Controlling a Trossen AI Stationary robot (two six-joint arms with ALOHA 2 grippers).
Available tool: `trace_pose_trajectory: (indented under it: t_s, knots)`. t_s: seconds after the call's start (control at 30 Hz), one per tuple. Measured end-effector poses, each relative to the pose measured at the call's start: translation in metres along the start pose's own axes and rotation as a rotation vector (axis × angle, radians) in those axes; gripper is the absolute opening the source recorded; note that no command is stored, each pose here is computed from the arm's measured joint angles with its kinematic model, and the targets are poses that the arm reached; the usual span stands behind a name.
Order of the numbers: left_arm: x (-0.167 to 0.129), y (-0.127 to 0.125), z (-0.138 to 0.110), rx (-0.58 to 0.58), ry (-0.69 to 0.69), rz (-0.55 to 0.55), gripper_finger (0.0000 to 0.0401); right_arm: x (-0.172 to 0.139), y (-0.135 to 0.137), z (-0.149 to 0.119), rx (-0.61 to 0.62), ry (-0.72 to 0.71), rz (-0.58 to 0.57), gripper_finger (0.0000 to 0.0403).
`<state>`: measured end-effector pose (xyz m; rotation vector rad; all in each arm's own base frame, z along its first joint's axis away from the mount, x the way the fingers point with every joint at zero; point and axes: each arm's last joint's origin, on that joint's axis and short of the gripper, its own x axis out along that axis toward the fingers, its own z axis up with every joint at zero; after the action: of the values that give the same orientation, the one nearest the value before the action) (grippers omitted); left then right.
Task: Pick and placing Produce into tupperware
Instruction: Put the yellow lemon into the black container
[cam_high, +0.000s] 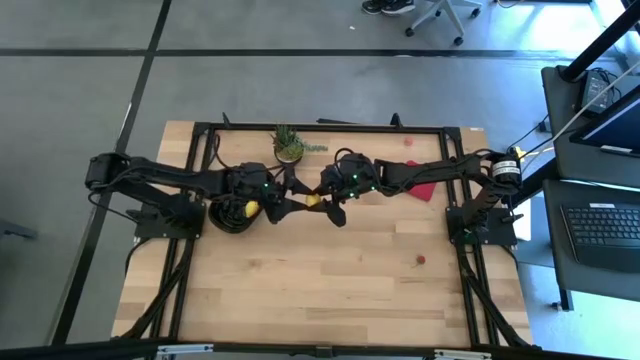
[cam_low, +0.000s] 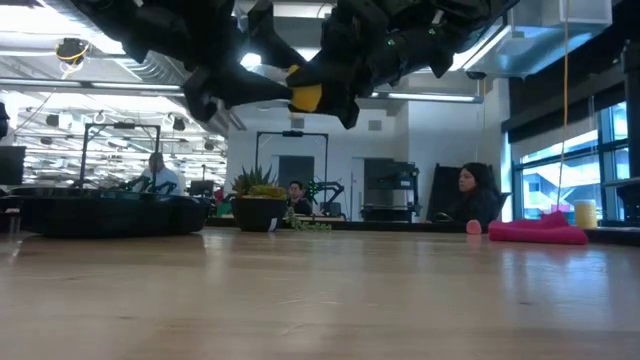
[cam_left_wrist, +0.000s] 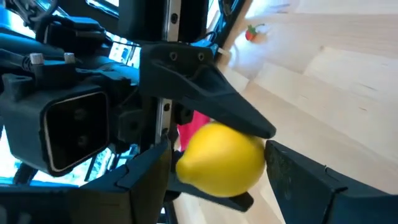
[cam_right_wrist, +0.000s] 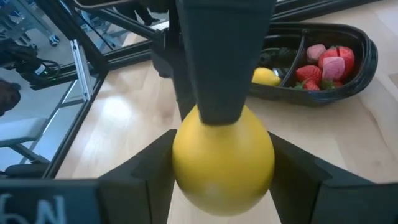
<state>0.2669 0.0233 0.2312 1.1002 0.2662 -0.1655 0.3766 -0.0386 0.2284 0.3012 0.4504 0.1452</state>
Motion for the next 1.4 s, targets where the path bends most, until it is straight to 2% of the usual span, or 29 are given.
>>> trace_pose_trajectory:
  t_s: [0.3,0.6,0.77,0.97,1.4]
  knots:
    - [0.012,-0.009,-0.001,0.002,-0.001,-0.024,0.0249,0.001,0.002,0.0,-0.004,-0.007,0.008,0.0205]
    - [0.021,-0.012,0.008,0.015,-0.06,0.021,0.0248,0.006,0.004,-0.001,-0.015,-0.015,0.017,0.0205]
    - [0.021,-0.012,0.007,0.011,-0.007,0.039,0.0226,0.006,0.003,-0.003,-0.012,-0.007,0.009,0.0205]
    - [0.021,-0.012,0.007,0.009,-0.014,0.037,0.0199,0.006,0.003,-0.002,-0.015,-0.014,0.024,0.0205]
    - [0.021,-0.011,0.007,-0.047,-0.01,0.051,0.0226,0.006,0.004,-0.002,-0.016,-0.014,0.039,0.0205]
